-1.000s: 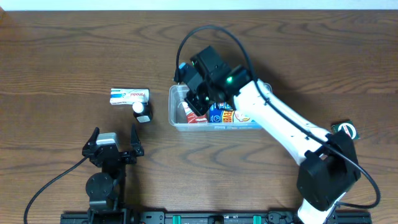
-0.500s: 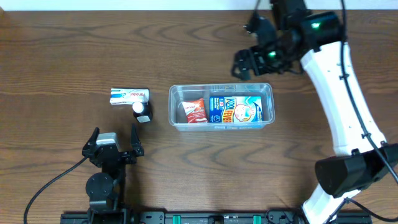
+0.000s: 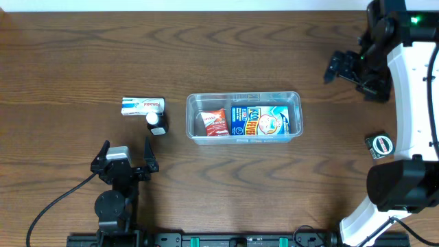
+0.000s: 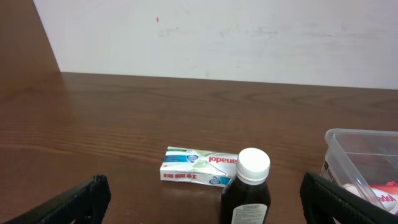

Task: Pack container
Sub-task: 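Lift the right gripper away toward the green Zam-Buk box, then grasp the green Zam-Buk box with the right gripper and lift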

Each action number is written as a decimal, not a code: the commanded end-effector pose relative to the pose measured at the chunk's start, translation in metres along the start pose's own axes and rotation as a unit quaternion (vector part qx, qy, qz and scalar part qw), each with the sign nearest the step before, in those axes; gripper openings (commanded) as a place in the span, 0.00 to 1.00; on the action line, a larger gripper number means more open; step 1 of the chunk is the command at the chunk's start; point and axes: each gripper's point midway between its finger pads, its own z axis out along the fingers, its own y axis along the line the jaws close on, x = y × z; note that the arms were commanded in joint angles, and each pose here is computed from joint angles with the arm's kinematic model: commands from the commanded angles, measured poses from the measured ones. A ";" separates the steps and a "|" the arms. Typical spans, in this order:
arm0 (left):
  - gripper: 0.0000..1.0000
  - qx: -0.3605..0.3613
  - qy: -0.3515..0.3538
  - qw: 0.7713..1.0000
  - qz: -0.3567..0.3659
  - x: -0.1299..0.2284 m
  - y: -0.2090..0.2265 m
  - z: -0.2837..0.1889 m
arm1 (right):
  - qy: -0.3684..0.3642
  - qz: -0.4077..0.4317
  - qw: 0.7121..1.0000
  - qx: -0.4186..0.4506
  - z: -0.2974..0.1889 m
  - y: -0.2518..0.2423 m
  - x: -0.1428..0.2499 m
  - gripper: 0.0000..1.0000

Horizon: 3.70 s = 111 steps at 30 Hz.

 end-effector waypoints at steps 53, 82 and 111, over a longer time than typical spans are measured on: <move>0.98 -0.002 0.023 1.000 0.001 0.017 0.001 0.002 | -0.013 0.341 0.927 0.154 0.183 -0.202 0.013 0.99; 0.98 -0.002 0.023 1.000 0.001 0.017 0.001 0.002 | -0.028 0.298 0.942 0.152 0.186 -0.196 0.004 0.79; 0.98 -0.002 0.023 1.000 0.001 0.017 0.001 0.002 | -0.065 0.105 0.985 -0.117 0.175 -0.098 -0.044 0.59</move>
